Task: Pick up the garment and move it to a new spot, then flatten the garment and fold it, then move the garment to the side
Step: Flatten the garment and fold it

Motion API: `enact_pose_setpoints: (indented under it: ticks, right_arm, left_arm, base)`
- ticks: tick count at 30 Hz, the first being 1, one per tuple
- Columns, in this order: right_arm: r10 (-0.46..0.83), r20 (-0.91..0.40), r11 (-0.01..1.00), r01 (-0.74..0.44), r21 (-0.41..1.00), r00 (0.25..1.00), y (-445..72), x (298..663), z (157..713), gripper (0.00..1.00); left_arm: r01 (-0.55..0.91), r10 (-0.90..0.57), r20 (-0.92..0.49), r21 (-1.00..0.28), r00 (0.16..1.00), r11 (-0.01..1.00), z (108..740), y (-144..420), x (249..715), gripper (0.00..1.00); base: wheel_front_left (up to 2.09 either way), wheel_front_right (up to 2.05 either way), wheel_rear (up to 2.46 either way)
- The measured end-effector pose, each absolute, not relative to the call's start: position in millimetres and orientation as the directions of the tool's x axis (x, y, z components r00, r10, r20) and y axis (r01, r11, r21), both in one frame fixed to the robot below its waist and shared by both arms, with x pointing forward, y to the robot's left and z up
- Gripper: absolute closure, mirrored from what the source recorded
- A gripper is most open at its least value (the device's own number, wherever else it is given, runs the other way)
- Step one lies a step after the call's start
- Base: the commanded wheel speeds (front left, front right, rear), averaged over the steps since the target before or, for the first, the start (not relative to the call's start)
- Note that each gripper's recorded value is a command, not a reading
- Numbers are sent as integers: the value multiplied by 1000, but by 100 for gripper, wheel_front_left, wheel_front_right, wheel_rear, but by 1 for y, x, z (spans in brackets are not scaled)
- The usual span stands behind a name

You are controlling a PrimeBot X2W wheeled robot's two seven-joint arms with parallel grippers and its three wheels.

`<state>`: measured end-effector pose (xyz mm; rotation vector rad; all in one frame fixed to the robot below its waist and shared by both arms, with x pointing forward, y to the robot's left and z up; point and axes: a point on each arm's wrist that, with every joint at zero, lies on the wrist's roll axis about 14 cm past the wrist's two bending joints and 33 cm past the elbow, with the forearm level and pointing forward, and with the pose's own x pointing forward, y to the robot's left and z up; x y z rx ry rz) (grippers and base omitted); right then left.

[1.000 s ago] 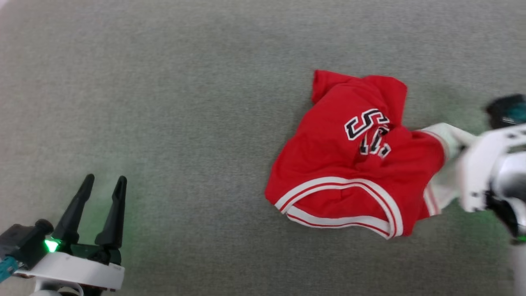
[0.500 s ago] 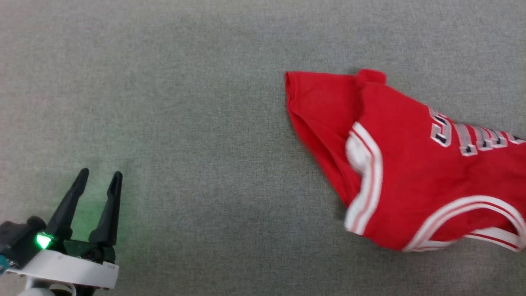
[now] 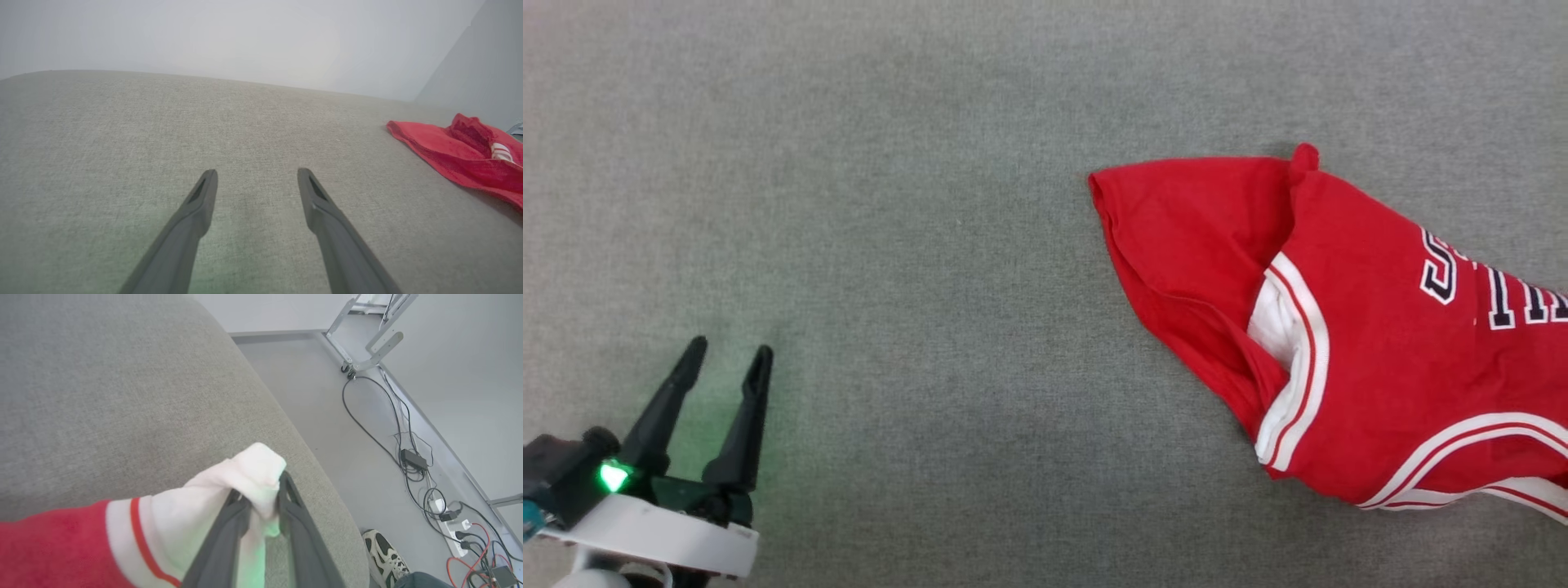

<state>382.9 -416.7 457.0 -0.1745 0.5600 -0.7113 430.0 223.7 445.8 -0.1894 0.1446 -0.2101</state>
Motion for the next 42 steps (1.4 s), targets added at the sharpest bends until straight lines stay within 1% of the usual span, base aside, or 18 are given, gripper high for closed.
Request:
enact_pose_setpoints:
  ticks: [2,6,9,12,15,17,20,22,25,28,30,32,34,37,42]
  right_arm:
    - [-653,-381,757,560,-337,654,-414,386,464,0]
    - [-633,-257,766,542,-346,730,-408,386,487,0]
    - [-563,-172,808,494,-321,809,-390,394,500,0]
    - [-451,-86,869,415,-270,889,-357,403,513,0]
    - [-345,9,907,336,-254,939,-325,408,530,0]
    - [-283,38,935,285,-210,958,-306,407,533,0]
    - [-229,36,962,232,-147,973,-287,398,525,0]
    - [-215,44,969,219,-112,976,-281,390,522,0]
    - [-213,45,973,216,-77,976,-278,378,515,0]
    - [-218,46,974,220,-51,975,-276,367,512,0]
    - [-226,50,973,228,-45,973,-277,361,512,0]
    - [-245,43,968,247,-43,968,-280,351,510,0]
    - [-271,38,961,272,-44,962,-286,342,510,0]
    - [-306,27,951,307,-46,952,-293,328,507,0]
    - [-347,24,936,348,-56,938,-301,313,509,0]
  left_arm:
    - [216,-240,-107,-197,965,956,453,221,432,0]
    - [314,-321,-42,-119,946,942,483,213,448,0]
    - [413,-413,21,-53,911,909,512,197,463,0]
    - [535,-535,16,-16,845,845,523,171,468,0]
    - [657,-656,-48,-8,753,754,521,140,468,0]
    - [725,-726,-84,-49,683,687,525,112,470,0]
    - [805,-811,-153,-114,565,583,527,67,472,0]
    - [845,-851,-196,-138,488,516,527,37,474,0]
    - [873,-885,-272,-212,379,439,520,-1,477,0]
    - [837,-882,-390,-361,266,412,494,-25,478,0]
    - [811,-850,-497,-416,176,411,470,-31,476,0]
    - [786,-832,-546,-471,97,401,460,-40,475,0]
    - [759,-824,-566,-521,35,391,455,-53,474,0]
    - [753,-814,-580,-554,-41,356,450,-70,469,0]
    - [736,-811,-573,-599,-120,314,446,-91,461,0]
  base:
    - [0,0,0]
    - [0,0,0]
    - [0,0,0]
    - [0,0,0]
    - [0,0,0]
    - [0,0,0]
    - [0,0,0]
    - [0,0,0]
    - [0,0,0]
    - [0,0,0]
    - [0,0,0]
    - [0,0,0]
    - [0,0,0]
    - [0,0,0]
    - [0,0,0]
